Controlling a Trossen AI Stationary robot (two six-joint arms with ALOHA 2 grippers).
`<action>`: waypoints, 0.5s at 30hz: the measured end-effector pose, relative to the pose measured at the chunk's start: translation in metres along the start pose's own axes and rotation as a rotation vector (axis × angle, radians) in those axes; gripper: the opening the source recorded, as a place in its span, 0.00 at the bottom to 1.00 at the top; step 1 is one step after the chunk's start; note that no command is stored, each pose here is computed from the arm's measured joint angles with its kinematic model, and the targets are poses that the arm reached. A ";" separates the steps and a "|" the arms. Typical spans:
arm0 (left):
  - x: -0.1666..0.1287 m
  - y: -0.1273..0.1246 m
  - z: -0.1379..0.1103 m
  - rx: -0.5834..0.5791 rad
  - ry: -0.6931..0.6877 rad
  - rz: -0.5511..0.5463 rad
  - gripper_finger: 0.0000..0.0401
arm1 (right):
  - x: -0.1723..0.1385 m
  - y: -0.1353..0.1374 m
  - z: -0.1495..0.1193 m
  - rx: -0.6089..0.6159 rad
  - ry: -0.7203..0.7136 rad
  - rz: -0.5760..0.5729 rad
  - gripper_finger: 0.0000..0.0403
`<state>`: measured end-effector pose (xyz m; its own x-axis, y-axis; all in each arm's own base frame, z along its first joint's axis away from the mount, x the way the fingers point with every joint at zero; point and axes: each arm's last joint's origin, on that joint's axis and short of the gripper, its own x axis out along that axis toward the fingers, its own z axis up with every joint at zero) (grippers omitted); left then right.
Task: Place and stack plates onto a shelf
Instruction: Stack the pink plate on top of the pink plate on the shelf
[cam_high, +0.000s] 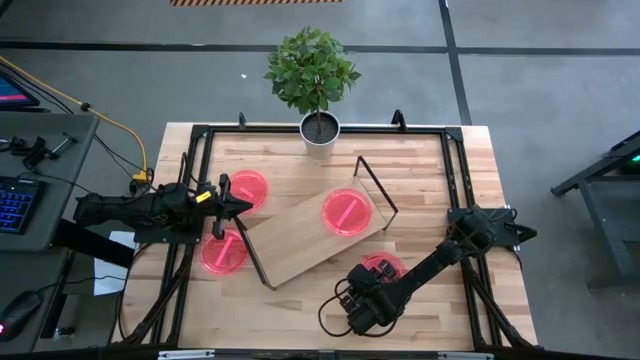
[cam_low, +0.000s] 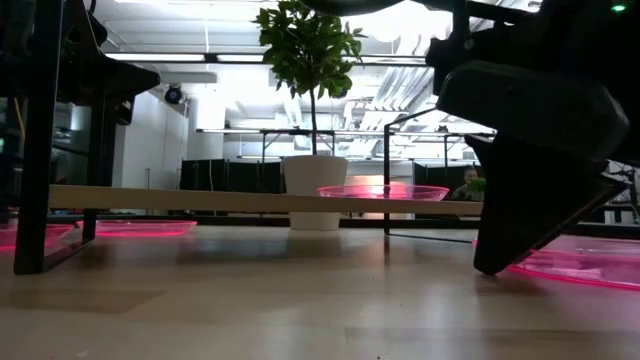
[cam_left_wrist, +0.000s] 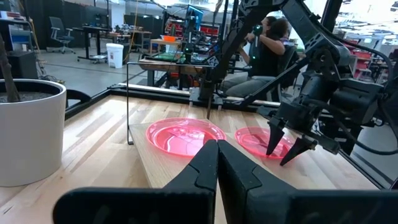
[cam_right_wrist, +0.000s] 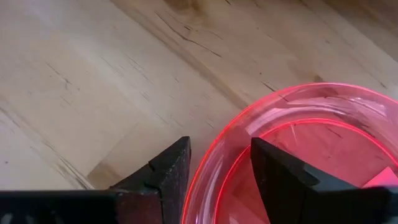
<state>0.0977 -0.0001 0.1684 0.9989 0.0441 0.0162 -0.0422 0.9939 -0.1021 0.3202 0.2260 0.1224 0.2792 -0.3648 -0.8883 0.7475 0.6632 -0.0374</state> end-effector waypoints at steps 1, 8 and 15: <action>0.000 0.000 0.000 0.000 0.000 0.000 0.00 | 0.000 0.000 0.000 -0.001 0.000 -0.004 0.41; 0.000 0.000 0.000 0.000 0.000 0.000 0.00 | -0.004 -0.002 0.002 -0.024 0.028 -0.053 0.30; 0.000 0.000 0.000 0.000 0.000 0.000 0.00 | -0.004 -0.009 0.000 -0.054 0.055 -0.110 0.03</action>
<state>0.0977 -0.0001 0.1685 0.9989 0.0441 0.0163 -0.0422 0.9939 -0.1022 0.3129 0.2217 0.1265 0.1627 -0.4015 -0.9013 0.7377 0.6561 -0.1591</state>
